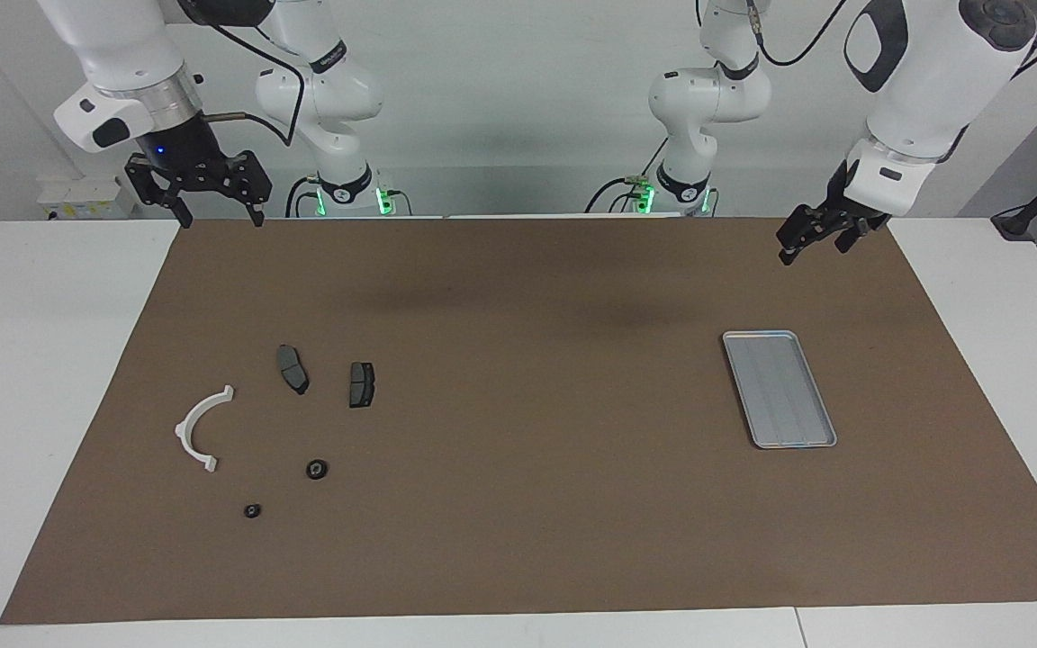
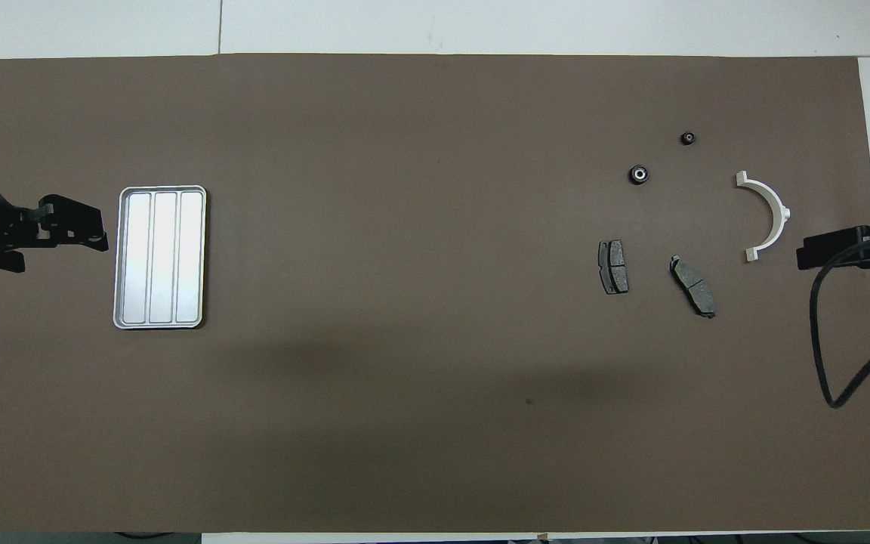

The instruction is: Pick bearing gear from pile to tray

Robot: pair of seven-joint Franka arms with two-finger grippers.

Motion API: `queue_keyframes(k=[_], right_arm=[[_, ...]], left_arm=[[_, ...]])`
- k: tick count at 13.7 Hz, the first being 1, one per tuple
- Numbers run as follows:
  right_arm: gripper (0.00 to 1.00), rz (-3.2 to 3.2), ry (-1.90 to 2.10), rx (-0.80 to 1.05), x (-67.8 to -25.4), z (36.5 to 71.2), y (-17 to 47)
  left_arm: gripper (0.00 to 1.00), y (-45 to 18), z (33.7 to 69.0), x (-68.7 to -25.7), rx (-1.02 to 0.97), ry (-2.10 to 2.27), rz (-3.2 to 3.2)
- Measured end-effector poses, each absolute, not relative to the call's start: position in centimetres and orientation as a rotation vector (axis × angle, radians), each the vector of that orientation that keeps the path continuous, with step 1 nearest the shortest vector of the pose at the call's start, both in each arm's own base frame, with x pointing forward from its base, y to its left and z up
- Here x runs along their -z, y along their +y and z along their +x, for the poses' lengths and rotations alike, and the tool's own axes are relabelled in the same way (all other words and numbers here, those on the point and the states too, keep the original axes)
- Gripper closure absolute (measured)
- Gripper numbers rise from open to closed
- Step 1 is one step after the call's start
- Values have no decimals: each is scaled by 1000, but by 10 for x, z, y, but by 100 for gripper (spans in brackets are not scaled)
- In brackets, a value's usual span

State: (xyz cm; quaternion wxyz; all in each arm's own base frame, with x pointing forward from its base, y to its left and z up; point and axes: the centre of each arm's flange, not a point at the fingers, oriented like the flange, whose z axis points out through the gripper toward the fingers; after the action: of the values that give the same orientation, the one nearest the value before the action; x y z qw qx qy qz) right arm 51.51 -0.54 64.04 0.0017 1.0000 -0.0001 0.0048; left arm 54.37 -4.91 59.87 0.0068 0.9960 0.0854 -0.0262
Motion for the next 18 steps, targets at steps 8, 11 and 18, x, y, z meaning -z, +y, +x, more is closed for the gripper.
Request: queue_keyframes(k=[8, 11, 18], right_arm=[[0, 3139, -25, -40, -648, 513, -14], [0, 3139, -21, -44, -649, 513, -13], [0, 3139, -27, -40, -648, 513, -14]], left_arm=[[0, -49, 544, -599, 82, 267, 3116], [0, -49, 544, -599, 82, 267, 3116], [0, -49, 544, -599, 82, 267, 3116]])
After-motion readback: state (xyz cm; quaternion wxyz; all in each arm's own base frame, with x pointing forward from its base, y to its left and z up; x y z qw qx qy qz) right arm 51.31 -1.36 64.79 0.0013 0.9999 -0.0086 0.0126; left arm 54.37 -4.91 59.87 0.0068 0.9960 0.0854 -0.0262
